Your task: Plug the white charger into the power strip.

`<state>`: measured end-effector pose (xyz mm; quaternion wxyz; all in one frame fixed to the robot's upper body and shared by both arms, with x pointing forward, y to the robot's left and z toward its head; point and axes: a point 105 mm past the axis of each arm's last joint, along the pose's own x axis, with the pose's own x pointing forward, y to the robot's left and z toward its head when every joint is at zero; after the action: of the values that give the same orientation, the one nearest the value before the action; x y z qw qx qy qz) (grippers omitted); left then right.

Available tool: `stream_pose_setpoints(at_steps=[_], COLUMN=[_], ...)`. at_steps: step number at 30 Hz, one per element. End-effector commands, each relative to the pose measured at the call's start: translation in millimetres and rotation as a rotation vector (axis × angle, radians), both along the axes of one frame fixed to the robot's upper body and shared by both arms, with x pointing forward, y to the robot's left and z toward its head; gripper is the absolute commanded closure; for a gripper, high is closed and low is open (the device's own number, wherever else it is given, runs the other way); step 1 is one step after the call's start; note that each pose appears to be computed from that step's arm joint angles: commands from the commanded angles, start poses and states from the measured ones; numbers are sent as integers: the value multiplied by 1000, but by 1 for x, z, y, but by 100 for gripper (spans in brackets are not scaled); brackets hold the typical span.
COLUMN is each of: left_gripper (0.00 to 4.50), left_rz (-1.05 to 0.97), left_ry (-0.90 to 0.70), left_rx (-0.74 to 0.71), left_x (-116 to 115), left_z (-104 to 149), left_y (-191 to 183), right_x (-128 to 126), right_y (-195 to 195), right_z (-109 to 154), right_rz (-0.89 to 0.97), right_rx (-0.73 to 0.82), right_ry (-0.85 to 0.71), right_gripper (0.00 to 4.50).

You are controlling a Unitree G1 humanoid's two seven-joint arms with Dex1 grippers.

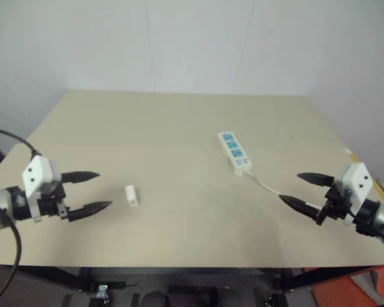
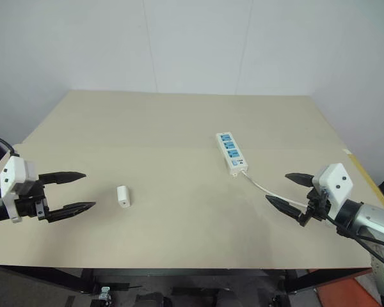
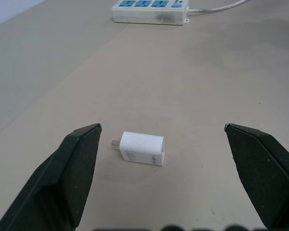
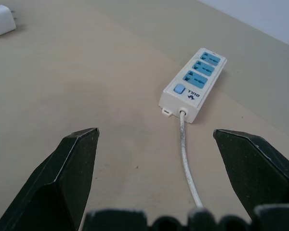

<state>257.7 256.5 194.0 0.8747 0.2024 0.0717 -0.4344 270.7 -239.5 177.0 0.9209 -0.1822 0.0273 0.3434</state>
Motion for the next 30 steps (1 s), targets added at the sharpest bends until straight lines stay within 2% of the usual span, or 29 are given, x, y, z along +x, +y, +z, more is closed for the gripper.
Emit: stream_pose_setpoints(at_steps=[1,8,11,16,22,25,30], left_gripper=[3,3,3,3,3,0,0], left_rz=[-12,-26,-46,-60,-70,-69,-58], left_ry=[-42,-42,-39,-37,-41,-42,-42], left_rx=[27,25,21,22,25,25,24], left_x=[1,4,7,11,11,9,8], left_z=[11,9,9,9,11,11,9], left_y=[-1,-5,-10,-12,-15,-15,-13], right_x=[4,38,63,102,123,127,133], right_y=[4,14,21,26,42,47,49], right_z=[9,-13,-28,-39,-59,-69,-74], right_rz=[-4,-118,-159,-227,-198,-179,-172], right_rx=[-4,69,83,79,32,10,0], right_ry=[-60,-7,66,120,210,249,256], right_gripper=[0,0,0,0,0,61,236])
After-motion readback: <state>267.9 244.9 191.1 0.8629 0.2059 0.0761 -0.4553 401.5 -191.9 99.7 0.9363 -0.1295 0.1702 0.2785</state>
